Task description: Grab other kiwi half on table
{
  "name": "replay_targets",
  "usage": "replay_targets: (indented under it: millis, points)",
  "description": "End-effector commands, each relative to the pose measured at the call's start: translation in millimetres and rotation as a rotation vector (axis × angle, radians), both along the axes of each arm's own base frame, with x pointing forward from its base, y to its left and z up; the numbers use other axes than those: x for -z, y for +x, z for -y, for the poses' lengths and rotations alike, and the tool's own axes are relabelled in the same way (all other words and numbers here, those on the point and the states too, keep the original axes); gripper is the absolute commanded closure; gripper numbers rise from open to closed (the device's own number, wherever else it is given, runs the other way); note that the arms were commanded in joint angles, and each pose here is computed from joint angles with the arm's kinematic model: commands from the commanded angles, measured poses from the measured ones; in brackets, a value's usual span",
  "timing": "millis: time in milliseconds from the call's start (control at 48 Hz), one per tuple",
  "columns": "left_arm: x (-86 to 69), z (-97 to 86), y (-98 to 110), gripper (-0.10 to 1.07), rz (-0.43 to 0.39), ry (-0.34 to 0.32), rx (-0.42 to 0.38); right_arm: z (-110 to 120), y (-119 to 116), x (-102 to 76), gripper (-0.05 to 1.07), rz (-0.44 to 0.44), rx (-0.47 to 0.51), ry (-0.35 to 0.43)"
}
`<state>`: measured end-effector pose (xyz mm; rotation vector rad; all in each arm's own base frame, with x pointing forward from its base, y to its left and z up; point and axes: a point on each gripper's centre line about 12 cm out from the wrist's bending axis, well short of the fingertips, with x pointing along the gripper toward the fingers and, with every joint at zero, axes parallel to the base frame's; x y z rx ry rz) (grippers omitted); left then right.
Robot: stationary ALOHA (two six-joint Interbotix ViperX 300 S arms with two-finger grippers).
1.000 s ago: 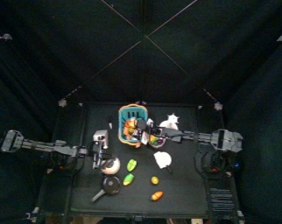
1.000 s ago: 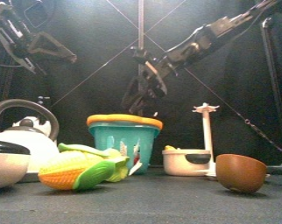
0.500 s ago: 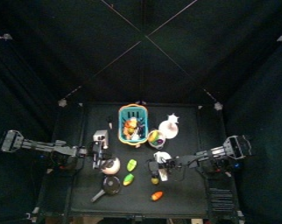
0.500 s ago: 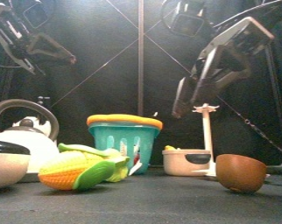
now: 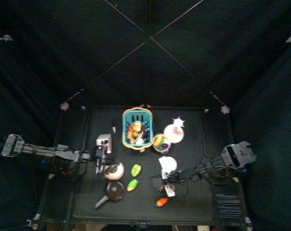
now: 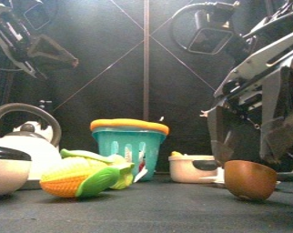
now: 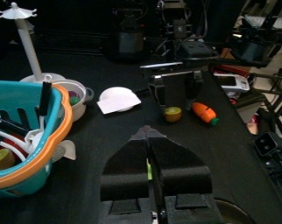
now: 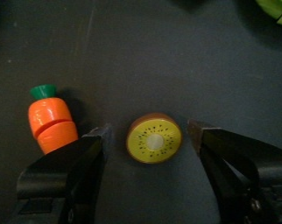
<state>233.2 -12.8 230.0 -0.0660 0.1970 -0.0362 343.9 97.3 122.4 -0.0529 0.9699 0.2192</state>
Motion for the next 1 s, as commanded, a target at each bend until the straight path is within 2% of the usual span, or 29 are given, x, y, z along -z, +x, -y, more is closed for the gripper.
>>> replay_targets:
  millis: [0,208,333,479,583,771,979]
  points:
    - [-4.0,0.4,2,0.73,0.015,-0.004,0.0,-3,7,-3.3,0.05,0.015,-0.003,0.004]
    - [-2.7,0.7,1,0.73,0.01,-0.01,-0.001,-2,5,12.0,0.06,-0.056,-0.001,-0.012]
    - [-2.8,0.7,1,0.73,0.011,-0.013,-0.002,-2,5,13.0,0.13,-0.065,-0.003,-0.016]
    - [-2.7,0.7,1,0.73,0.01,-0.011,-0.001,-4,11,6.3,0.29,-0.043,-0.003,-0.01]
    - [-2.7,1.0,1,0.73,0.01,-0.013,0.0,-5,14,-0.6,0.37,-0.03,-0.004,-0.006]
    - [-2.7,1.1,1,0.73,0.01,-0.011,0.0,-6,15,-26.5,0.38,0.013,-0.011,0.0]
    - [-2.5,1.1,1,0.73,0.008,-0.011,0.0,-4,13,-30.9,0.39,0.03,-0.03,-0.02]
